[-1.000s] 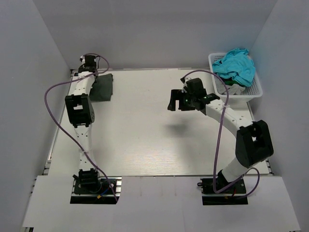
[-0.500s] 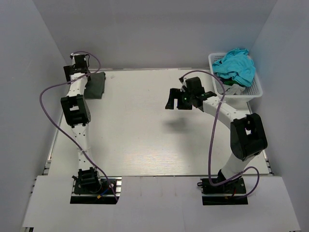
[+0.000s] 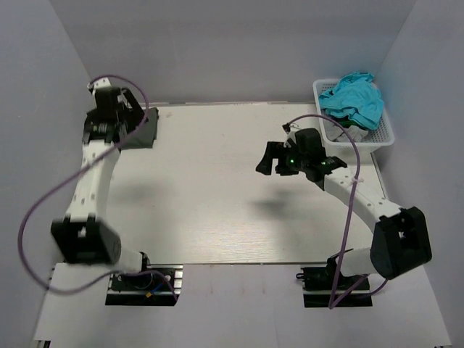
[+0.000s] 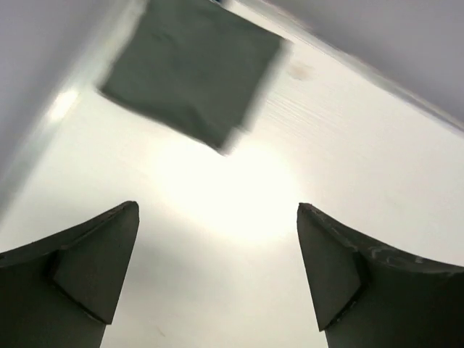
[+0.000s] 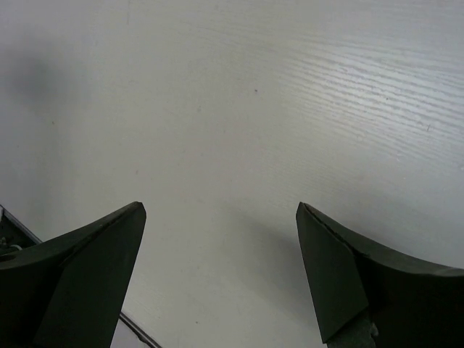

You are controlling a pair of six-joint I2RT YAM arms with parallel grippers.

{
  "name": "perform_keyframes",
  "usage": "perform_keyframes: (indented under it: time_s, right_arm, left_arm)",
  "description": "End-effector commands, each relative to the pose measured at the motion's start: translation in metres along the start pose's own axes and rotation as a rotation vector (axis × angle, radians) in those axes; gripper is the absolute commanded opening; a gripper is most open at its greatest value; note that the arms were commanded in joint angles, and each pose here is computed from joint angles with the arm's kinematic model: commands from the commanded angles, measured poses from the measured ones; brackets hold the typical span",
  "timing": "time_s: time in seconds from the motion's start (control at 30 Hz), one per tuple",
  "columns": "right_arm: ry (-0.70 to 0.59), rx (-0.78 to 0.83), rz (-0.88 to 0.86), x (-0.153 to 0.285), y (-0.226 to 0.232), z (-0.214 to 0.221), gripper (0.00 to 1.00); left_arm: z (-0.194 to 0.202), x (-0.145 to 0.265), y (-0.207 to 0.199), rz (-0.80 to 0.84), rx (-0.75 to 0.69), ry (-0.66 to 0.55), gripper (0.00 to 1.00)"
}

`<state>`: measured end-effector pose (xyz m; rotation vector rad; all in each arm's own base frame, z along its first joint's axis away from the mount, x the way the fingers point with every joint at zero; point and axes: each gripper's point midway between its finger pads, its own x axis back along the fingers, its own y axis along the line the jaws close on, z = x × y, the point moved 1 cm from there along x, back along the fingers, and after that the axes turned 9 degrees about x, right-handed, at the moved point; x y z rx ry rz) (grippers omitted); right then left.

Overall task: Fold and stack the t-shirts
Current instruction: Put the neatly folded tshirt into the corner of the board with the left arm

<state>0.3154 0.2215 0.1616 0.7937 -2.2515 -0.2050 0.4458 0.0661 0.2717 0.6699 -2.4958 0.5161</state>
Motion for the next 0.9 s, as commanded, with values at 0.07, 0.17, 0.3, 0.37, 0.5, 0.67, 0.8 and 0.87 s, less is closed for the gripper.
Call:
perform_keyframes:
  time_s: [0.07,0.17,0.3,0.37,0.5,0.67,0.8,0.87]
  right_arm:
    - [-0.019,-0.023,0.022,0.018,-0.002,0.017,0.9]
    - [-0.019,-0.004,0.042,0.031,-0.005,0.034,0.9]
    - [-0.051,0.02,0.113,0.052,-0.016,0.052,0.9]
    - [-0.076,0.018,0.151,0.06,-0.023,0.064,0.9]
    - [-0.176,0.02,0.167,0.075,-0.024,0.065,0.9]
    - [-0.206,-0.04,0.17,0.076,-0.025,0.07,0.9]
    - [-0.21,-0.05,0.195,0.075,-0.029,0.066,0.9]
    - [-0.217,-0.035,0.188,0.075,-0.027,0.059,0.9]
  left_arm:
    - [0.092,0.079,-0.041,0.393,0.191,0.121,1.0]
    - [0.122,0.114,-0.053,0.485,0.147,0.209,1.0]
    - [0.181,0.128,-0.037,0.462,0.087,0.312,1.0]
    - [0.202,0.135,-0.041,0.507,0.082,0.359,1.0]
    - [0.232,0.14,-0.039,0.517,0.042,0.415,1.0]
    - [0.216,0.151,-0.041,0.554,-0.006,0.321,1.0]
    - [0.205,0.155,-0.041,0.584,-0.003,0.256,1.0]
    - [0.2,0.155,-0.038,0.572,0.003,0.231,1.0]
